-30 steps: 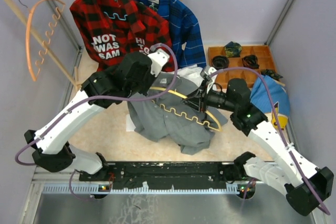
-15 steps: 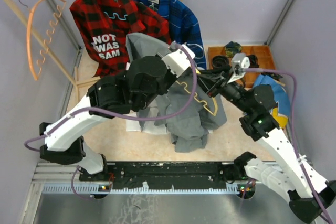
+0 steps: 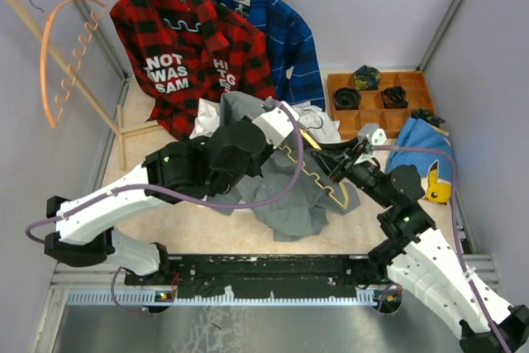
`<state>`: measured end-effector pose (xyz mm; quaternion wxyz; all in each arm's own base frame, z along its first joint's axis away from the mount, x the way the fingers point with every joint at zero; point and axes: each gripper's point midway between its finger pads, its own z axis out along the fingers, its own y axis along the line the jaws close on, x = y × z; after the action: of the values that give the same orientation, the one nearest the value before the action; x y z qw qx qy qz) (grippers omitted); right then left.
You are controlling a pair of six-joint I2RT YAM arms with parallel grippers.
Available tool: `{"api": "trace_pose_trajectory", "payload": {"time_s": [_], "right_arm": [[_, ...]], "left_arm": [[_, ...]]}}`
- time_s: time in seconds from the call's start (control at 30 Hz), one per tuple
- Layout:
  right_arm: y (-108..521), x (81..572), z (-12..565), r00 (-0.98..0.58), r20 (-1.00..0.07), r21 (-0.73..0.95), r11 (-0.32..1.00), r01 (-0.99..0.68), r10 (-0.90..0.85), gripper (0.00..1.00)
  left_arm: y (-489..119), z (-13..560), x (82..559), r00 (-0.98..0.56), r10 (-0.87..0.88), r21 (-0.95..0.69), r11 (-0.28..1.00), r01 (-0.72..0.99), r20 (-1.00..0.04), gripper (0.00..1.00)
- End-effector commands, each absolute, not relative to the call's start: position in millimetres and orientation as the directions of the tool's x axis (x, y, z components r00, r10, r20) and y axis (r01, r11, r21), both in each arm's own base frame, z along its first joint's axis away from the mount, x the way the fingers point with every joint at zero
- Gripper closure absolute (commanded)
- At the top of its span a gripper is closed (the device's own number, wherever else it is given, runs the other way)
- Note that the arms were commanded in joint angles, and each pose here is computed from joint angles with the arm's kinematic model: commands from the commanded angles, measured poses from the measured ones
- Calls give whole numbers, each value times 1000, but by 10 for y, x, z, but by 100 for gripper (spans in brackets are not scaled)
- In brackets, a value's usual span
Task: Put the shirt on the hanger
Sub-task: Hang the shirt on the hanger.
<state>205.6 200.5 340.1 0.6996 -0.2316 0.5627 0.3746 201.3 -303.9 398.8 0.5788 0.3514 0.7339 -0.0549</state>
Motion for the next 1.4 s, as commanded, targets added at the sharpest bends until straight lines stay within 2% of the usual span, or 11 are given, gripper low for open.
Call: {"api": "trace_pose_trajectory", "payload": {"time_s": [0.0, 0.2, 0.53, 0.77, 0.83, 0.9, 0.97, 1.2, 1.37], "right_arm": [[1963, 1949, 3860, 234, -901, 34, 597, -802, 366, 100], [2067, 1903, 3902, 220, -880, 56, 552, -832, 421, 100], [2289, 1904, 4001, 222, -862, 61, 528, -847, 456, 100], [2262, 1870, 4064, 224, -830, 84, 512, -855, 511, 100], [2247, 1840, 4048, 223, -817, 90, 500, -861, 532, 100], [2213, 1805, 4069, 234, -797, 91, 494, -864, 557, 100], [2161, 1763, 4126, 253, -775, 87, 495, -865, 579, 100], [1881, 1622, 4501, 348, -675, 79, 533, -843, 651, 100], [1719, 1455, 4873, 413, -613, 38, 548, -836, 673, 100]], "left_arm": [[-3101, 4058, 2001, -100, 372, 251, 777, 577, -923, 100], [-3251, 4087, 2058, -88, 381, 267, 778, 569, -921, 100], [-3569, 4080, 1937, -62, 375, 244, 710, 660, -925, 100], [-3508, 3978, 1831, -58, 400, 253, 679, 689, -915, 100], [-3457, 4043, 1830, -54, 379, 242, 688, 684, -924, 87], [-3397, 4162, 1813, -43, 339, 220, 695, 684, -940, 66], [-3337, 4307, 1770, -28, 286, 186, 693, 696, -958, 53], [-2902, 4912, 1553, 103, 49, 110, 652, 750, -993, 25], [-2507, 5350, 1347, 255, -84, 155, 602, 783, -963, 16]]}}
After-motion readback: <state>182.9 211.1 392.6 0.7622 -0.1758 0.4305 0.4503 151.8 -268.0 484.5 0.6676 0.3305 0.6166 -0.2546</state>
